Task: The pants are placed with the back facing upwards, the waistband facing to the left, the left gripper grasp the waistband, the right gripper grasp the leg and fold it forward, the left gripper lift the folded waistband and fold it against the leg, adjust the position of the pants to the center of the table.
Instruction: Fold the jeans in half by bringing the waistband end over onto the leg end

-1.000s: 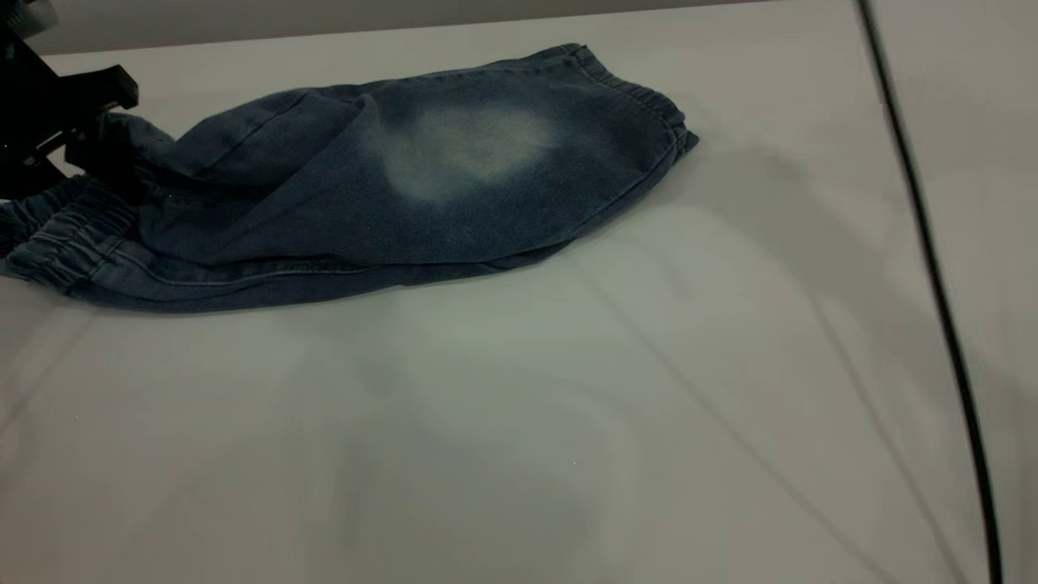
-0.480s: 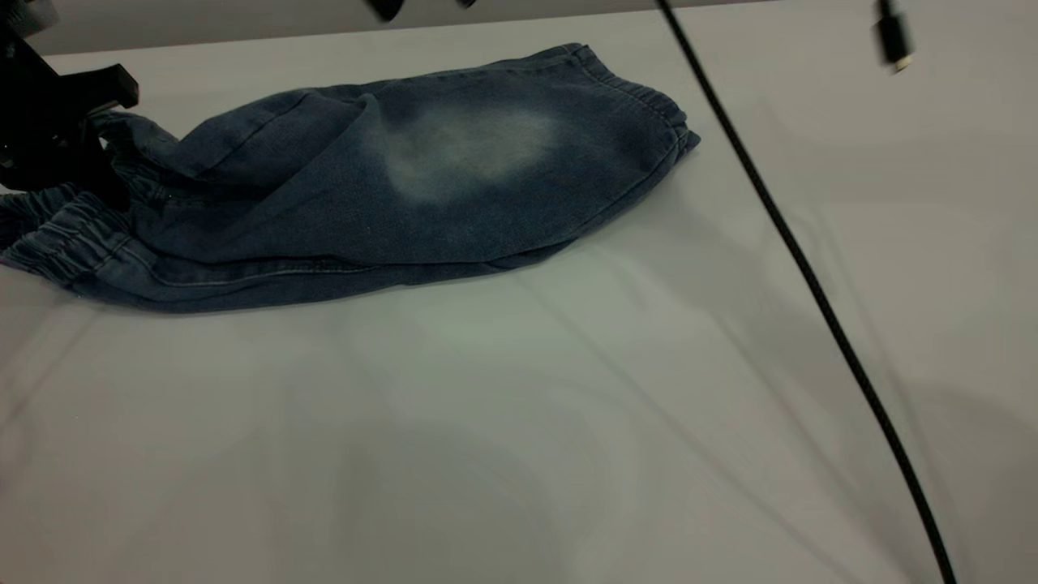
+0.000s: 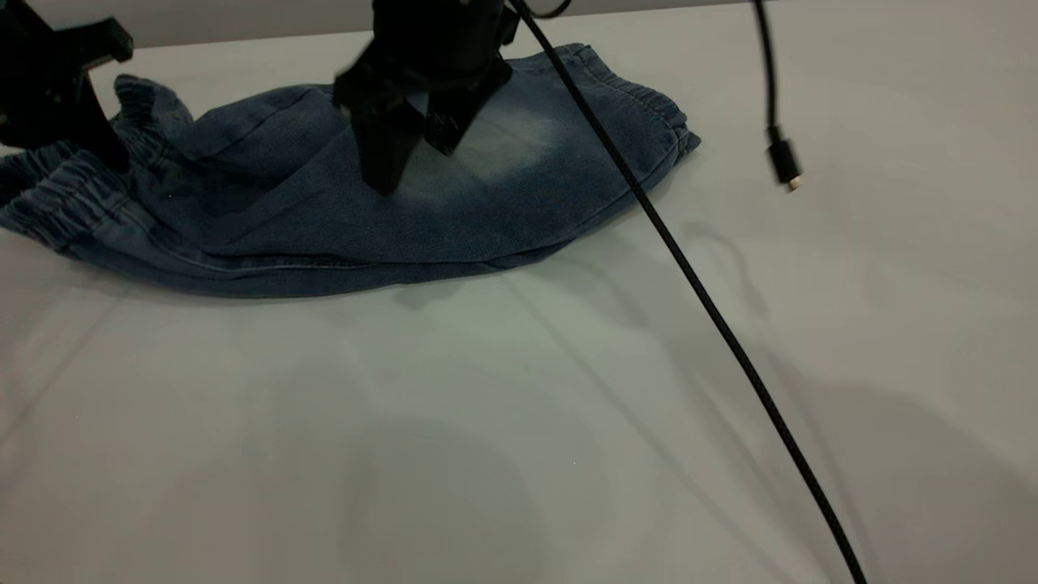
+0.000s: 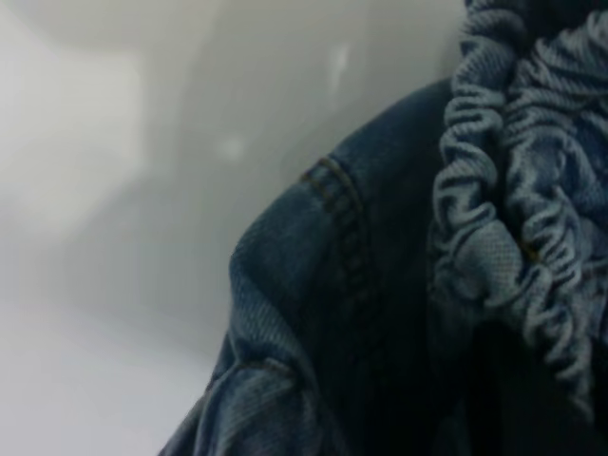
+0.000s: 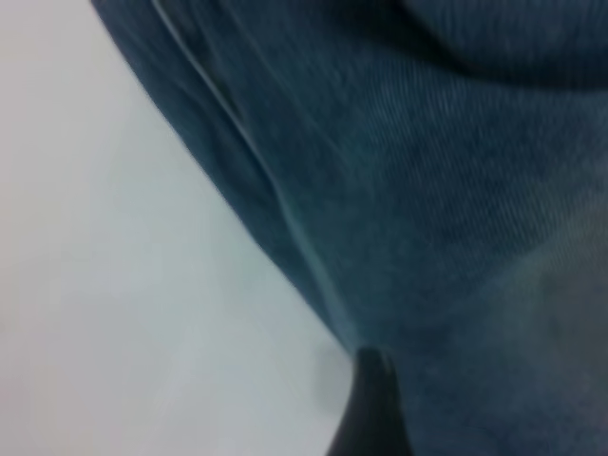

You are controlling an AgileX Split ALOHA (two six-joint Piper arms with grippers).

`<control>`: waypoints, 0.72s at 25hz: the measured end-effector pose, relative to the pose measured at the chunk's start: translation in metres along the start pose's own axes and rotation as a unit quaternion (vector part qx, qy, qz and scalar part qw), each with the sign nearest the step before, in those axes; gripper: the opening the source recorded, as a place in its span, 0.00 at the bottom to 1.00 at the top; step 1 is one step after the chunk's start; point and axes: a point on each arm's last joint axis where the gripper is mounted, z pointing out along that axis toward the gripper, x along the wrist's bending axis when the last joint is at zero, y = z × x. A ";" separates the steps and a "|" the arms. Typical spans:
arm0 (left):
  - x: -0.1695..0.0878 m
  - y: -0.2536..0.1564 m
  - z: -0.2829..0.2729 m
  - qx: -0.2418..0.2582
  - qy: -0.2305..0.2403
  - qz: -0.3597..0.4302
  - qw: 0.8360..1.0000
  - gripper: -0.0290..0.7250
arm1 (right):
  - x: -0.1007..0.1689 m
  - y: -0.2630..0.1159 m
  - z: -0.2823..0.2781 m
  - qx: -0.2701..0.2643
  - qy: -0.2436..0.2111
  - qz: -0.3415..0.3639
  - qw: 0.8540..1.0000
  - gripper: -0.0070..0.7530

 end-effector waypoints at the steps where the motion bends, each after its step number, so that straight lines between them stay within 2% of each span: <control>1: -0.001 0.002 -0.002 0.001 -0.002 0.002 1.000 0.15 | -0.002 -0.001 0.003 0.003 -0.010 -0.005 1.000 0.65; 8: -0.008 0.012 -0.014 0.011 -0.013 0.014 1.000 0.15 | -0.015 -0.007 0.026 0.004 -0.054 -0.020 0.998 0.65; 14: -0.016 0.030 -0.033 0.000 -0.024 0.036 0.999 0.15 | -0.016 -0.015 0.045 0.014 -0.046 -0.009 0.999 0.63; 18: -0.031 0.044 -0.051 -0.010 -0.036 0.065 0.997 0.15 | -0.003 -0.012 0.049 0.012 -0.026 -0.005 1.000 0.63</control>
